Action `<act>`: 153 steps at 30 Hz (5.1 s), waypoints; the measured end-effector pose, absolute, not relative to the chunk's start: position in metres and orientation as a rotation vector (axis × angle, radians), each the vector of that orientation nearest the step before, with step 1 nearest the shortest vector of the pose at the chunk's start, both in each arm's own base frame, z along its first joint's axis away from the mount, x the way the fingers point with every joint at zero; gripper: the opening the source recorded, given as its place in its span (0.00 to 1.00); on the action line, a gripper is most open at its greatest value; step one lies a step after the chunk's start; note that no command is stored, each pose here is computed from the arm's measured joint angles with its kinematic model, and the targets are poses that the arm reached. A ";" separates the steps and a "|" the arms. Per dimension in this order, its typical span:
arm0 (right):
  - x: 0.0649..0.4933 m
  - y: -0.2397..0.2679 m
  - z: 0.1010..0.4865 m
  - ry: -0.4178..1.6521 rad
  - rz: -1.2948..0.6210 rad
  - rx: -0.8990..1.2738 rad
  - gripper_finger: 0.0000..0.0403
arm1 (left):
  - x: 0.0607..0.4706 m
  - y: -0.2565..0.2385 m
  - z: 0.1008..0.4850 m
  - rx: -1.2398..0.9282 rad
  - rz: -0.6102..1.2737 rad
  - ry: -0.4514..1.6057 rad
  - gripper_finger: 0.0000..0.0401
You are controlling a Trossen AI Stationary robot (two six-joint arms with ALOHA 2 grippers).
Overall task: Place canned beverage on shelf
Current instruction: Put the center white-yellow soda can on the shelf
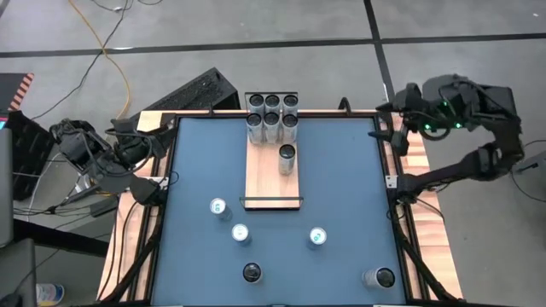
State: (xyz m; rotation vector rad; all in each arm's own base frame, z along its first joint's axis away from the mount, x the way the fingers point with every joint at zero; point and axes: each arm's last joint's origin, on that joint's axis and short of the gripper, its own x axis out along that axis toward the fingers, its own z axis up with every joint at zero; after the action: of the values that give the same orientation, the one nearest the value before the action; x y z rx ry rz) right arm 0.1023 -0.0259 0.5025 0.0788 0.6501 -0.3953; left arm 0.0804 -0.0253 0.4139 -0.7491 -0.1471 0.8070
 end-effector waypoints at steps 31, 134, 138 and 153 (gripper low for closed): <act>0.214 -0.038 0.366 0.473 -0.158 0.137 0.88 | 0.068 -0.009 0.410 -0.908 0.866 -0.093 0.77; 0.226 -0.055 0.298 0.304 -0.262 0.181 0.88 | 0.070 -0.010 0.417 -0.407 0.695 0.202 0.77; 0.224 -0.056 0.291 0.377 -0.305 0.171 0.88 | 0.070 -0.010 0.417 -0.402 0.708 0.191 0.77; 0.250 -0.060 0.258 0.533 -0.308 0.085 0.88 | 0.070 -0.009 0.418 -0.406 0.734 0.164 0.77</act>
State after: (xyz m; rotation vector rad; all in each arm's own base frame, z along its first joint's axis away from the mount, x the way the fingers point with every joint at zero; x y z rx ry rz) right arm 0.2503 -0.0598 0.2578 0.0845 0.5332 -0.3081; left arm 0.0698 -0.0091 0.4179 -0.4061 0.1639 0.7341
